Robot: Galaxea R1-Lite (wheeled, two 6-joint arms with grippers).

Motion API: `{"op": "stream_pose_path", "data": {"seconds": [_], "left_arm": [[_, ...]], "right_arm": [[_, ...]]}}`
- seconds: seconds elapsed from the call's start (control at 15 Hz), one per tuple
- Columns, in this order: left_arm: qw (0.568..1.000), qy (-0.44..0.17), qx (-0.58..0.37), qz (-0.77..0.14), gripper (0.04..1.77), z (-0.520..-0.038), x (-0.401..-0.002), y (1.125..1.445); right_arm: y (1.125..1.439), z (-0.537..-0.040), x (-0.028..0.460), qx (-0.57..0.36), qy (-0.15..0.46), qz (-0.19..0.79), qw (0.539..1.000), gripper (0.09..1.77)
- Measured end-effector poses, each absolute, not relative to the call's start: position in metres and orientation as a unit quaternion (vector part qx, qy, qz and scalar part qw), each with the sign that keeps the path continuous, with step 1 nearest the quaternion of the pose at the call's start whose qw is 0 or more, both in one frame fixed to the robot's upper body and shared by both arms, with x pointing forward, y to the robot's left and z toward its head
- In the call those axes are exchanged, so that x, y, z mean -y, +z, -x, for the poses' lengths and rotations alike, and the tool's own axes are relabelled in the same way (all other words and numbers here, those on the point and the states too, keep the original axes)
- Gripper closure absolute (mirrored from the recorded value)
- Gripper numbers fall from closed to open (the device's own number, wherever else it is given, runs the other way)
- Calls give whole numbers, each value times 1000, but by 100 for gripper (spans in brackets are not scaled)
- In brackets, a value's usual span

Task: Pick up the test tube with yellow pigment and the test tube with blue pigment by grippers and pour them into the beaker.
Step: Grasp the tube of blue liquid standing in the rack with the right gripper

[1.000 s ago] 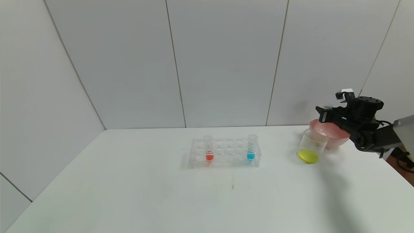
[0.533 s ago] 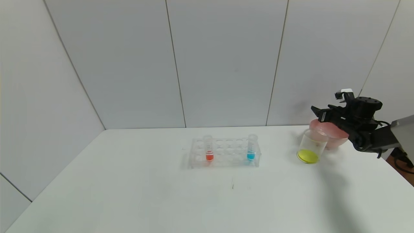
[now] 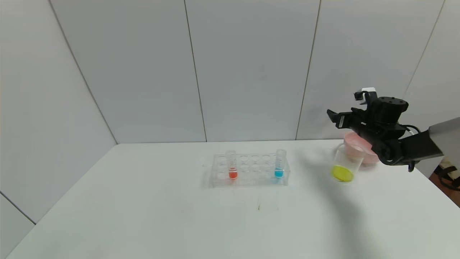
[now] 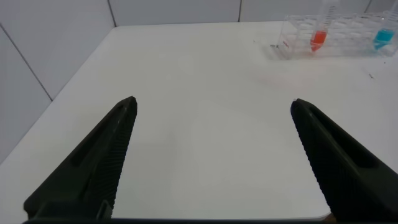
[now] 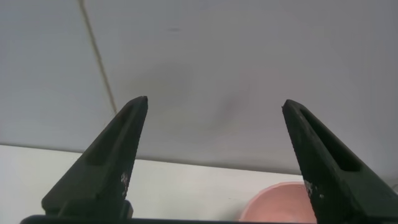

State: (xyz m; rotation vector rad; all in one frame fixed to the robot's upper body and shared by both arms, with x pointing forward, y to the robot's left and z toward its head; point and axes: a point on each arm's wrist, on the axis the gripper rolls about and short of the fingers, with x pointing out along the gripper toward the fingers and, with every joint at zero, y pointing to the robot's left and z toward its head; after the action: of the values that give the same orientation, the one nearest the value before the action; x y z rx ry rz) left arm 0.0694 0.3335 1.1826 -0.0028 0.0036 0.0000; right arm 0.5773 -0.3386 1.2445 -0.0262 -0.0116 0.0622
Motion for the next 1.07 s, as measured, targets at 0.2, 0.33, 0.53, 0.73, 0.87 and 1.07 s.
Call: {"op": "stream_pose_path", "data": {"seconds": [0.2, 0.33, 0.53, 0.73, 0.87, 1.07], "left_arm": [[1000, 0, -2, 1, 5, -69, -334, 1183], [1000, 0, -2, 1, 5, -69, -334, 1183], [1000, 0, -2, 1, 5, -69, -334, 1183], [1000, 0, -2, 1, 5, -69, -334, 1183], [1000, 0, -2, 1, 5, -69, -334, 1183], [1000, 0, -2, 1, 5, -69, -334, 1183]], "right_arm": [[1253, -556, 304, 3, 33, 7, 999, 25], [1256, -535, 281, -10, 30, 5, 999, 23], [1261, -497, 251, -7, 25, -2, 1000, 20], [1256, -461, 230, -3, 14, -4, 1000, 19], [1248, -437, 213, -19, 9, 1, 1000, 18], [1240, -405, 190, -29, 30, 0, 999, 17]]}}
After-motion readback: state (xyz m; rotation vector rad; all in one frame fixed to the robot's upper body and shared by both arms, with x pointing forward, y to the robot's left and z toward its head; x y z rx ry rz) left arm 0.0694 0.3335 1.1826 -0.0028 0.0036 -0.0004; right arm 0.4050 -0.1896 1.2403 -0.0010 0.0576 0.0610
